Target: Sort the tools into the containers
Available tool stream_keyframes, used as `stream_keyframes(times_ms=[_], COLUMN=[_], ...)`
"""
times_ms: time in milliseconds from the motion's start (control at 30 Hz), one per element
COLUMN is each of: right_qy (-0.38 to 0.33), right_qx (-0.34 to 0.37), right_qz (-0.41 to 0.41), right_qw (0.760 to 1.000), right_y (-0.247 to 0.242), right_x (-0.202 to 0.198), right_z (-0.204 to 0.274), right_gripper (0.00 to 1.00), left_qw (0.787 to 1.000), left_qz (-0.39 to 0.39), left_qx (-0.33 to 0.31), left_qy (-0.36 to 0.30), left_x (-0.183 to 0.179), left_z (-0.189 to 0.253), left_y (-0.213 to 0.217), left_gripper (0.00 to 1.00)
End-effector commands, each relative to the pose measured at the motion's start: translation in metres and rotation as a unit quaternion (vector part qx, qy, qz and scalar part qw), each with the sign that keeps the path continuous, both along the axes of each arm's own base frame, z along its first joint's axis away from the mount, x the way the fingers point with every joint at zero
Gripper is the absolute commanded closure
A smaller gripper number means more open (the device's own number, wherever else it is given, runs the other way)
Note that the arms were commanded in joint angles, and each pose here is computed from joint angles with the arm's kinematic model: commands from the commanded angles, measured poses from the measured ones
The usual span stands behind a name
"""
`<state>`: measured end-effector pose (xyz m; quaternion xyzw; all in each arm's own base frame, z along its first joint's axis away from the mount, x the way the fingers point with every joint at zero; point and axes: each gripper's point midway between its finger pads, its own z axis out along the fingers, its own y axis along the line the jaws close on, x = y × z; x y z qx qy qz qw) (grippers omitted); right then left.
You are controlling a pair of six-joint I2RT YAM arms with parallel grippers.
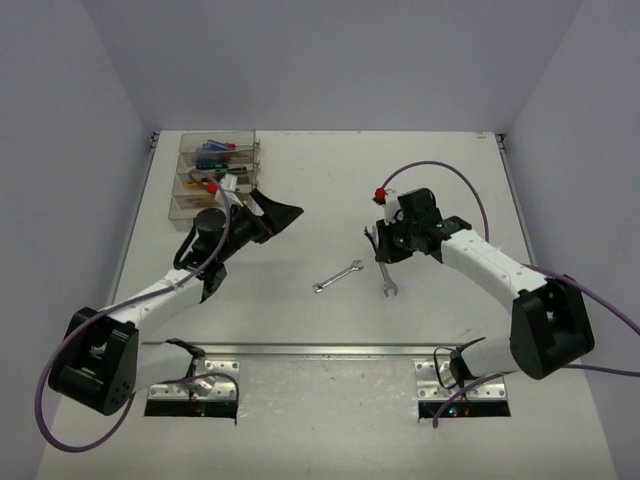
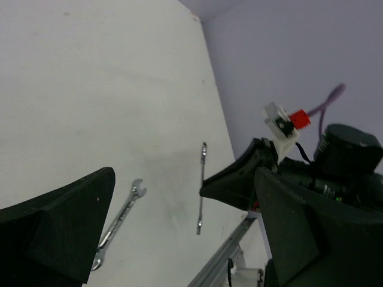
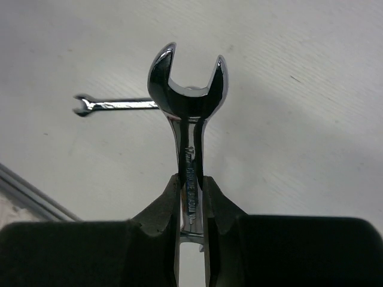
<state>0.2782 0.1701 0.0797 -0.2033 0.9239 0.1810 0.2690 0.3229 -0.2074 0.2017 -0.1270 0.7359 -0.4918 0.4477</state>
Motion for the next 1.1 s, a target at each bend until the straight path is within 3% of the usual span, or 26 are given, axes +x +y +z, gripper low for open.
stream_keyframes(times_ms=[0, 167, 400, 533, 600, 667, 800, 900, 933, 1000, 1033, 1067], right_qy=[-0.049, -0.058, -0.068, -0.074, -0.08, -0.085, -0.098, -0.113, -0.121, -0.134, -0.147, -0.164], right_qx=[0.14, 0.167, 0.186, 0.205, 0.21, 0.213, 0.218, 0.218, 0.215, 0.191, 0.172, 0.151], right_qz=[0.012, 0.021, 0.034, 0.048, 0.054, 0.056, 0.054, 0.049, 0.043, 0.006, -0.023, -0.052], right_qw=[0.989, 0.984, 0.98, 0.975, 0.973, 0.972, 0.969, 0.968, 0.968, 0.972, 0.974, 0.973], right_y=[0.062, 0.077, 0.084, 0.089, 0.092, 0.093, 0.093, 0.09, 0.086, 0.07, 0.058, 0.044], right_x=[0.012, 0.008, 0.002, -0.002, -0.004, -0.004, -0.001, 0.0, 0.0, 0.002, 0.006, 0.01], right_z=[0.077, 0.095, 0.111, 0.121, 0.126, 0.129, 0.135, 0.136, 0.135, 0.121, 0.117, 0.116], right_gripper=[1.0, 1.0, 1.0, 1.0, 1.0, 1.0, 1.0, 1.0, 0.83, 0.2, 0.02, 0.01], left_qw=[0.983, 0.984, 0.983, 0.982, 0.982, 0.981, 0.98, 0.983, 0.987, 0.995, 0.997, 0.995], left_qz=[-0.097, -0.101, -0.131, -0.144, -0.147, -0.154, -0.165, -0.149, -0.133, -0.054, -0.005, 0.038], left_qx=[-0.018, -0.005, -0.009, -0.009, -0.01, -0.01, -0.009, 0.002, 0.016, 0.045, 0.065, 0.087], left_qy=[-0.153, -0.144, -0.132, -0.124, -0.121, -0.119, -0.115, -0.104, -0.093, -0.066, -0.038, 0.0], left_x=[-0.016, -0.009, -0.005, -0.005, -0.005, -0.006, -0.007, 0.0, 0.006, 0.033, 0.049, 0.061], left_z=[0.054, 0.039, 0.029, 0.023, 0.022, 0.02, 0.019, 0.019, 0.015, 0.016, 0.013, 0.003], left_y=[-0.064, -0.091, -0.119, -0.132, -0.136, -0.141, -0.148, -0.146, -0.142, -0.12, -0.104, -0.084], left_gripper=[0.02, 0.06, 0.22, 0.43, 0.48, 0.68, 0.93, 1.0, 1.0, 1.0, 1.0, 1.0])
